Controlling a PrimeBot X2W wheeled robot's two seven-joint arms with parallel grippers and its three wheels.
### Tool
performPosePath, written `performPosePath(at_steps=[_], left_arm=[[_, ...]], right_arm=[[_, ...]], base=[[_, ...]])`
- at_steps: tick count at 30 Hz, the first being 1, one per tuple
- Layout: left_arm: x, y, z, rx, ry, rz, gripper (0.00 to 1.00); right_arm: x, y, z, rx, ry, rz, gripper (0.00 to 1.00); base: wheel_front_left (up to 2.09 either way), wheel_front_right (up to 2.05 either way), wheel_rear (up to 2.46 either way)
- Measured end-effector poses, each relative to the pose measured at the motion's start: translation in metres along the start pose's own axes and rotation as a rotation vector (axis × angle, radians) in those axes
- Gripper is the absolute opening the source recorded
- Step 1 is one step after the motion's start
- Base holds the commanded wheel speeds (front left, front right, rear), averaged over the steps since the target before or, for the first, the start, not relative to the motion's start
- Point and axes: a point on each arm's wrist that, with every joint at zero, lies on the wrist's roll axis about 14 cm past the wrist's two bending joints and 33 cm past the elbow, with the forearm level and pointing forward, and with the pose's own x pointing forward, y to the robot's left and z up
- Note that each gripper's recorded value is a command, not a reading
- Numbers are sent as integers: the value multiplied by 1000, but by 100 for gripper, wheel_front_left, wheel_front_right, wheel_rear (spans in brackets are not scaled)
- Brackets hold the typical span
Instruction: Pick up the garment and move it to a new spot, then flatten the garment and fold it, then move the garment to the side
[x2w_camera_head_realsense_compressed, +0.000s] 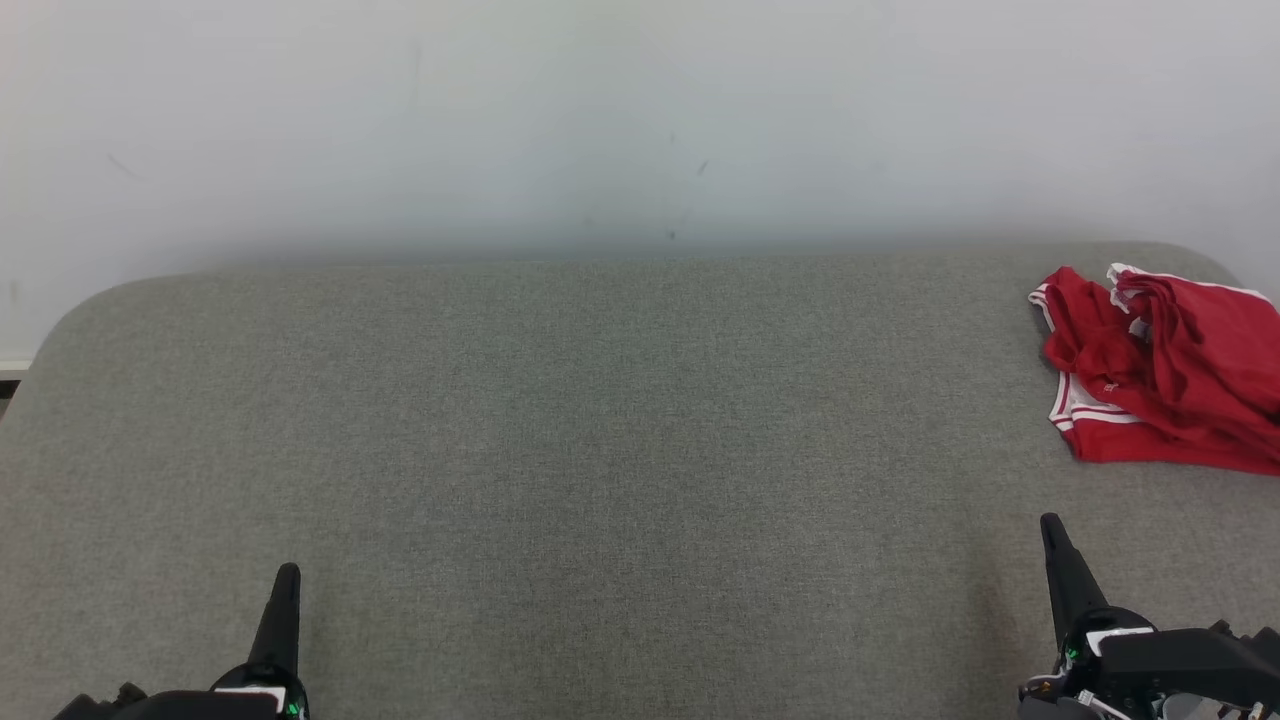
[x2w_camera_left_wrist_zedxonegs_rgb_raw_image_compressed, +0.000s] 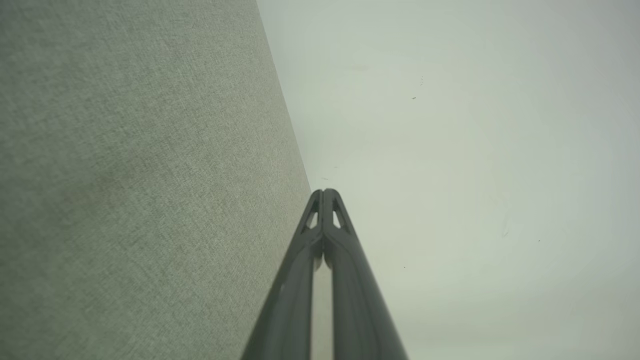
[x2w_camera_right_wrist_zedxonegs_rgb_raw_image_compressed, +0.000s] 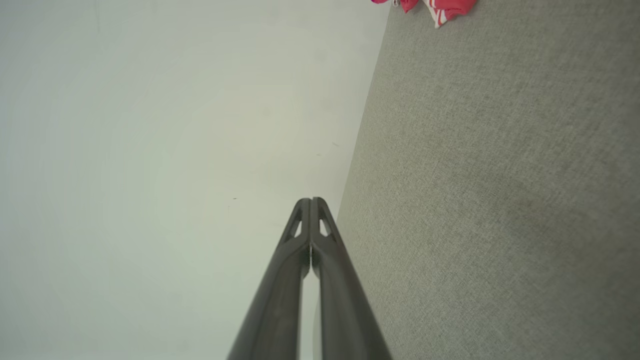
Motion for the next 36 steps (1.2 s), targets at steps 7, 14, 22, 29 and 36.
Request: performPosePath(at_steps=[7, 14, 22, 29, 36], left_arm=[[1, -1, -1, -60, 6, -5, 0], [2, -2, -2, -112, 14, -11, 0], [5, -7, -2, -166, 18, -26, 0], [5, -7, -3, -182, 22, -28, 0], [5, -7, -3, -182, 22, -28, 0]], right_arm=[[1, 2, 2, 57, -4, 7, 0], [3, 5, 3, 106, -1, 19, 0], [4, 6, 5, 156, -3, 23, 0], [4, 6, 5, 173, -3, 25, 0], [4, 6, 6, 173, -4, 26, 0]], base=[[0, 0, 0], [0, 0, 0], [0, 0, 0], [0, 0, 0], [0, 0, 0]])
